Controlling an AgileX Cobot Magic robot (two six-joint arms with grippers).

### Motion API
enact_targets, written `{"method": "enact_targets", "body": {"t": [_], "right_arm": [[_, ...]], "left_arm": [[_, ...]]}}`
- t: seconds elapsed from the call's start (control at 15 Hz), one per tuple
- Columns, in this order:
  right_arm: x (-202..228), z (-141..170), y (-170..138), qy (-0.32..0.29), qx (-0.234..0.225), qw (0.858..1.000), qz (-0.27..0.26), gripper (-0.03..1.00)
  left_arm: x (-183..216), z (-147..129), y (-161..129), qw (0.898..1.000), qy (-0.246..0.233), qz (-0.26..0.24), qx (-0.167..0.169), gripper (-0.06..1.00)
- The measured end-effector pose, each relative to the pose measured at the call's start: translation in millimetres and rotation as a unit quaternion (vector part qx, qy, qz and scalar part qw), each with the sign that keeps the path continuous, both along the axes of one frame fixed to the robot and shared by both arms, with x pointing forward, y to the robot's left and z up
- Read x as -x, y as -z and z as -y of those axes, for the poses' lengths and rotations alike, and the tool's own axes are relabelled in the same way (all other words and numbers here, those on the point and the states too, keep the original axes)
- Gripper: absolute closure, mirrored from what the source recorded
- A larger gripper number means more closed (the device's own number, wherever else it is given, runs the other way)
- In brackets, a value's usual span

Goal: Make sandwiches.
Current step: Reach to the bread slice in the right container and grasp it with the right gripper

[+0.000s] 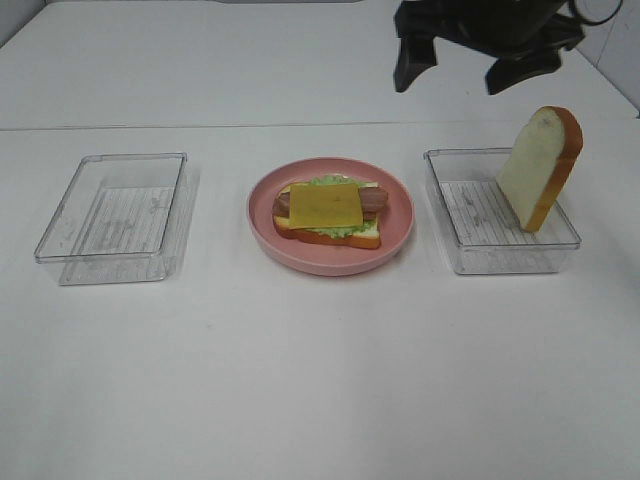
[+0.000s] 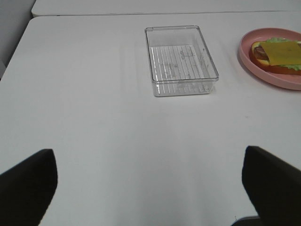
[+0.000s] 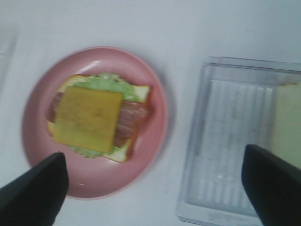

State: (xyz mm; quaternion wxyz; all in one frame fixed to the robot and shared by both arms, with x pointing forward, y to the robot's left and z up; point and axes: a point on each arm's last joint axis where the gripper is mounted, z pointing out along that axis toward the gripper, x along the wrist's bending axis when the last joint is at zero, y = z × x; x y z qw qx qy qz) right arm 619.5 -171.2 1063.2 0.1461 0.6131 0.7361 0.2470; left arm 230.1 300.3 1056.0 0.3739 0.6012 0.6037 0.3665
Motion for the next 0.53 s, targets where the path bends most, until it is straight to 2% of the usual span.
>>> {"method": "enact_targets", "body": {"t": [0.13,0.2,0.4,0.53], "right_arm": [[-3,19,-9,0.022,0.035,0.999,-0.017,0.00],[-12,45,-22,0.052,0.049,0.997,-0.035,0.00],[-33,74,-24,0.072,0.048,0.994,-0.063,0.00],[-54,89,-9,0.080,0.040,0.991,-0.098,0.00]], "left_arm": [[0,0,0,1.000,0.000,0.000,0.000,-0.05],[0,0,0,1.000,0.000,0.000,0.000,-0.05],[0,0,0,1.000,0.000,0.000,0.000,-0.05],[0,0,0,1.000,0.000,0.000,0.000,-0.05]]}}
